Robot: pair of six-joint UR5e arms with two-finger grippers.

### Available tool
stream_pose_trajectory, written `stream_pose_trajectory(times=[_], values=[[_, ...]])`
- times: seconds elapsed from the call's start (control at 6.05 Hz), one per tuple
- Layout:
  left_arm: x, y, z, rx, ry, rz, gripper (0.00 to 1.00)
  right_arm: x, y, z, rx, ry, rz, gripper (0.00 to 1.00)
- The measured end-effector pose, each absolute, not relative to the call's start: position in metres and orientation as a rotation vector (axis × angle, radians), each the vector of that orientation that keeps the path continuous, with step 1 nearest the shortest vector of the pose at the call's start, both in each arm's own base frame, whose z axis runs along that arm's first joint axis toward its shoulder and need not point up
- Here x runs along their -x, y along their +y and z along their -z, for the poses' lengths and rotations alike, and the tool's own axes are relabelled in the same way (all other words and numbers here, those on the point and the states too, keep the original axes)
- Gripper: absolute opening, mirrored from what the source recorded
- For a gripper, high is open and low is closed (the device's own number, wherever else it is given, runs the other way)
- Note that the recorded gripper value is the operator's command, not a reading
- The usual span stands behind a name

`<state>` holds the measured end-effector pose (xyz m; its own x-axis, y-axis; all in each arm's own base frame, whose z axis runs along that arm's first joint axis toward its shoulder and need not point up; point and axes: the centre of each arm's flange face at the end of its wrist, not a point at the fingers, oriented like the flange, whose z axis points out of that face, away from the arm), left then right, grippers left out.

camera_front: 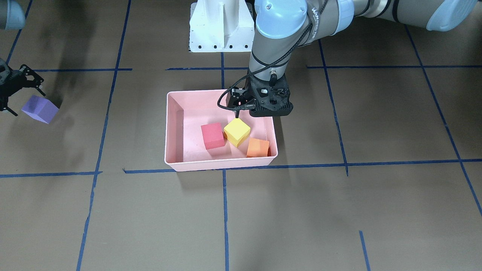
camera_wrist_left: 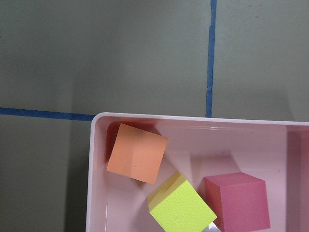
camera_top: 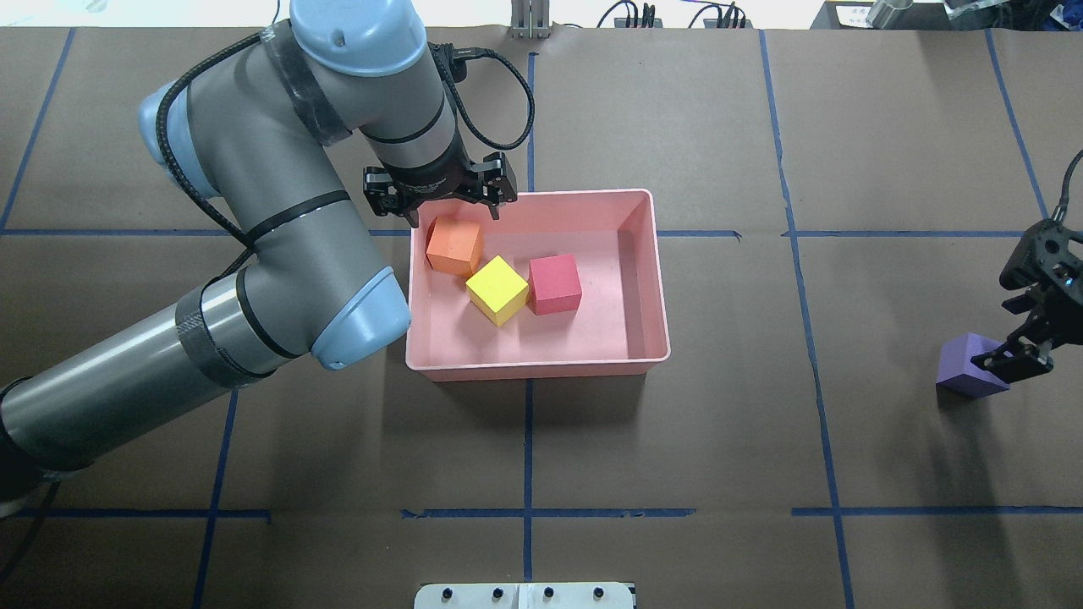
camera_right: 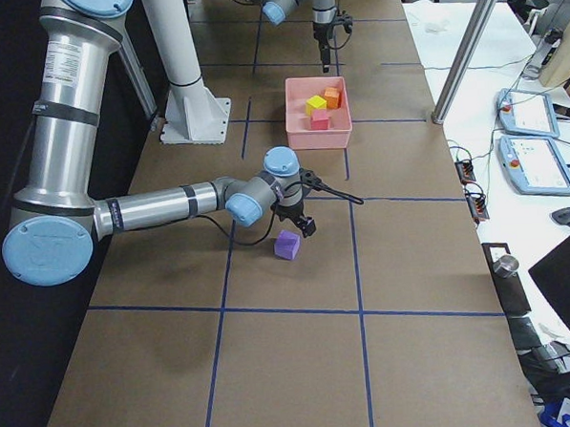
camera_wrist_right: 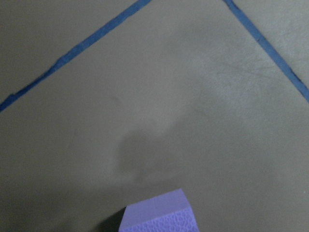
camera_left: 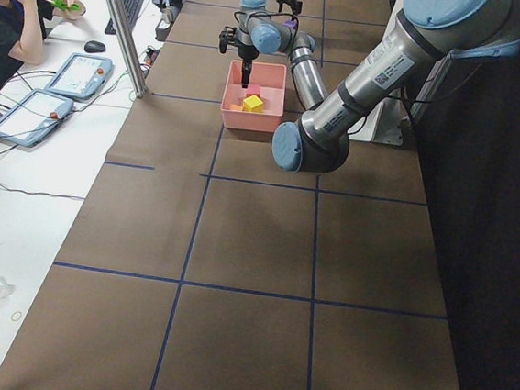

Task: Place blocks into pink bin with both arms
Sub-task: 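Carry the orange cube into the bin while the right gripper reaches the purple cube, then grasp the purple cube with the right gripper while the left gripper withdraws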

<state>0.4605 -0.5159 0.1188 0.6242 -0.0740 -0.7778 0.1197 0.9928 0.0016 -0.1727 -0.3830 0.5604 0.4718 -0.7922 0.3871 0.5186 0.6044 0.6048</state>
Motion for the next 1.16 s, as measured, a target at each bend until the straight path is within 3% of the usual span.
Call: stream_pose_trajectory(times=[0.99, 1.16], values=[[-0.454, -0.509, -0.124, -0.058, 0.896, 0.114, 1.00, 0.184, -0.377, -0.604, -0.391, -0.673, 0.950, 1.00], [-0.454, -0.509, -0.125, -0.059, 0.895, 0.113, 1.00, 0.190, -0.381, -0.608, -0.384, -0.674, 0.953, 0.95]])
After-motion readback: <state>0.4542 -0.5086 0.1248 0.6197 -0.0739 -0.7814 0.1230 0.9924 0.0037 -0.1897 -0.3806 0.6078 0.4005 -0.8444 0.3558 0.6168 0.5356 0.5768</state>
